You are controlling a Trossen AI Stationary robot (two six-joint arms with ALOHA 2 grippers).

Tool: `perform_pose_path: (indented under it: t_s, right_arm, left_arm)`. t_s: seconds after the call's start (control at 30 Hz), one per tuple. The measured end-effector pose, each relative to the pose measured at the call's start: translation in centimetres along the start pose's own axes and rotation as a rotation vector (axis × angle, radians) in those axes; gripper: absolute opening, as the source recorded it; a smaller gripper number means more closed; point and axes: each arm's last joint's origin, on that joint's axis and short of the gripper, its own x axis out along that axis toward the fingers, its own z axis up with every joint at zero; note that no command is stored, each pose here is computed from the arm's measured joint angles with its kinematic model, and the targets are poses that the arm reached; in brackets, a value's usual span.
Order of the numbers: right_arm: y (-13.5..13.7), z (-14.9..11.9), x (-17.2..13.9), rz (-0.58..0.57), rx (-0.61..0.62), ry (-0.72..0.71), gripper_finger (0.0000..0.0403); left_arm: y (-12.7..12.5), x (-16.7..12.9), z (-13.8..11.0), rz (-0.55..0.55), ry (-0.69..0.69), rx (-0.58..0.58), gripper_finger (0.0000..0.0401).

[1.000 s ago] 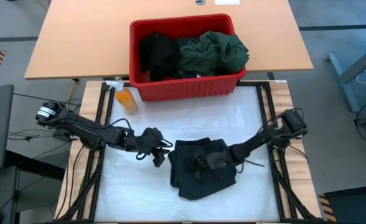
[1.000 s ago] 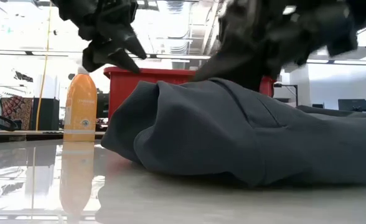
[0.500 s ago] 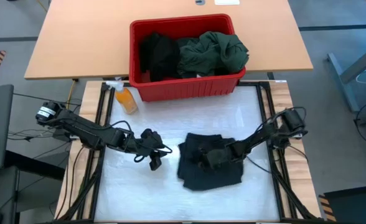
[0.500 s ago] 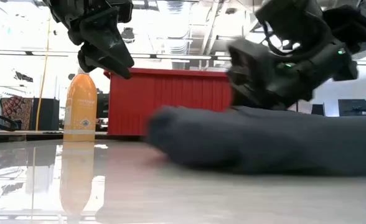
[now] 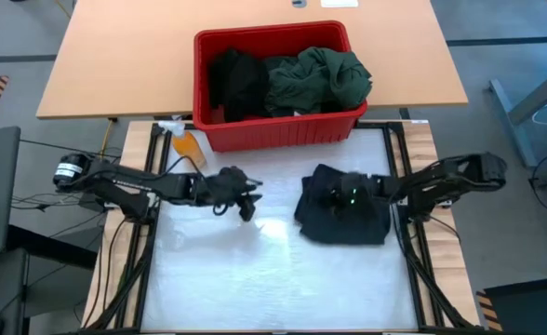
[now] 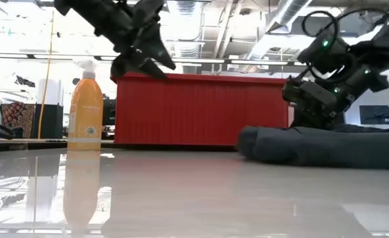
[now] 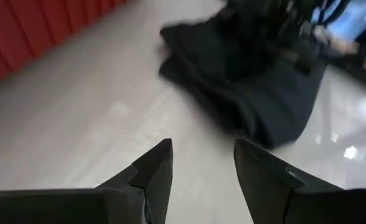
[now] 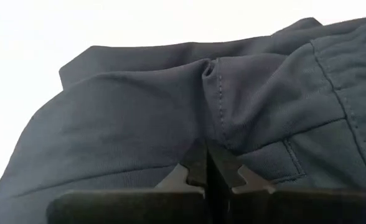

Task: Fold Laundry from Bin
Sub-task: Move the black shorts to the top right of the table, then fold the green polo shirt from the bin

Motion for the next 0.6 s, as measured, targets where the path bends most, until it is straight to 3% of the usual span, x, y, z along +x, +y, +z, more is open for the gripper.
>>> perform_pose_path:
  t_s: [0.17, 0.27, 0.43, 0.6]
  right_arm:
    - [-3.7, 0.9, -0.7, 0.091, -0.141, -0.006, 0.0017]
    - [-5.6, 1.2, -1.3, 0.06, -0.212, -0.033, 0.0017]
    - [-8.0, 1.5, -2.4, 0.065, -0.163, -0.075, 0.0017]
    - [-7.6, 3.0, -3.5, 0.135, -0.089, -0.129, 0.0016]
  left_arm:
    - [1.0, 0.5, 2.3, -0.013, -0.147, -0.043, 0.0157]
    - [1.7, 0.7, 3.4, -0.014, -0.213, -0.079, 0.0157]
    - [2.4, 0.6, 4.7, -0.062, -0.281, -0.124, 0.0157]
    - [3.3, 0.3, 5.7, -0.115, -0.291, -0.056, 0.0157]
